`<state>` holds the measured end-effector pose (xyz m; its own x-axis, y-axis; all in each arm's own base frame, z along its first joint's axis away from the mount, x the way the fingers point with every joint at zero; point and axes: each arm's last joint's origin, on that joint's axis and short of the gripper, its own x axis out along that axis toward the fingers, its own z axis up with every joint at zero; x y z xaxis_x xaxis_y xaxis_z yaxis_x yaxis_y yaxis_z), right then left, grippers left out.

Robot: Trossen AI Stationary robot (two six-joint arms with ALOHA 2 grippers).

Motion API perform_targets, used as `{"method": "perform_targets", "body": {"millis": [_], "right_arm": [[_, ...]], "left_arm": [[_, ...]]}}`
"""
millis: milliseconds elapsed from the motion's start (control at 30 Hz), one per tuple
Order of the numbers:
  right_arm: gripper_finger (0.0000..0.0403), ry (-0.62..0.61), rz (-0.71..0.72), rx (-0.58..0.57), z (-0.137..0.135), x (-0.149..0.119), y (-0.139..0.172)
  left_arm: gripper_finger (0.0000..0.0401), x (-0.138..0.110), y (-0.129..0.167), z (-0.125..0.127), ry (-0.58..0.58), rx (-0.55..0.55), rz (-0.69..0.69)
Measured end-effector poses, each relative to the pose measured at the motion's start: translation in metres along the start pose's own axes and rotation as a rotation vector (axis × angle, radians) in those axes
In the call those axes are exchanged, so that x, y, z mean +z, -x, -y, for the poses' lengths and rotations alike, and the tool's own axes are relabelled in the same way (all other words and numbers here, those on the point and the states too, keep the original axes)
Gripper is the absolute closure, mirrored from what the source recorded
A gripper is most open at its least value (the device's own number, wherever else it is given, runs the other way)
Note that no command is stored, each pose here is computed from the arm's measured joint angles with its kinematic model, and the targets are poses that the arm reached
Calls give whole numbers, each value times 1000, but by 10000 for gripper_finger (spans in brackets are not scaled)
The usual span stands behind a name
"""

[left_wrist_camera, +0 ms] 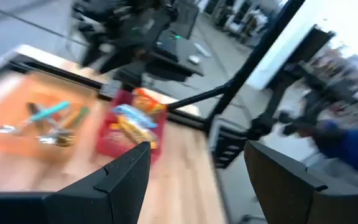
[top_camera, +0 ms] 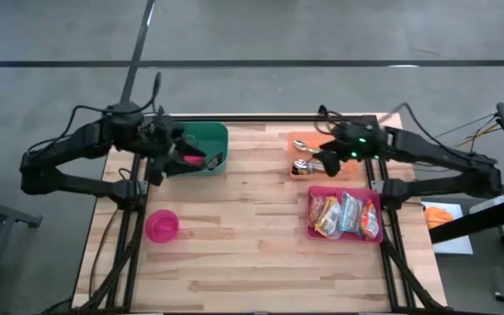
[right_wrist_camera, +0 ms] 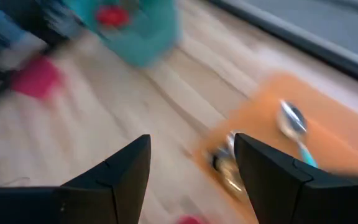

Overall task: Pick & Place Food Item
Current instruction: Return to Home Position

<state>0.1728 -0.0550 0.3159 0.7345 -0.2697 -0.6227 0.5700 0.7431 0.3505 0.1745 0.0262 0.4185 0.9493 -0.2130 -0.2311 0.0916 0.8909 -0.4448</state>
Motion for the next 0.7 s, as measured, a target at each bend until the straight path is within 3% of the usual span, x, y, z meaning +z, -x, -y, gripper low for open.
{"method": "perform_targets", "body": {"millis": [100,233,300,533,700], "right_arm": [[174,-3,112,87,-13,-1,23],[174,-8,187,200,-23,-5,47],[174,12,195,242,-24,-9,56],[174,-80,196,309,-20,-17,74],[174,-22,227,323,-18,-22,81]], "left_arm": [[140,-7,12,0,-63,97,12],[140,-24,20,-11,-179,350,14],[140,-37,21,-19,-102,441,1],[140,-64,13,-32,-28,433,4],[140,-89,13,-40,-14,370,32]]}}
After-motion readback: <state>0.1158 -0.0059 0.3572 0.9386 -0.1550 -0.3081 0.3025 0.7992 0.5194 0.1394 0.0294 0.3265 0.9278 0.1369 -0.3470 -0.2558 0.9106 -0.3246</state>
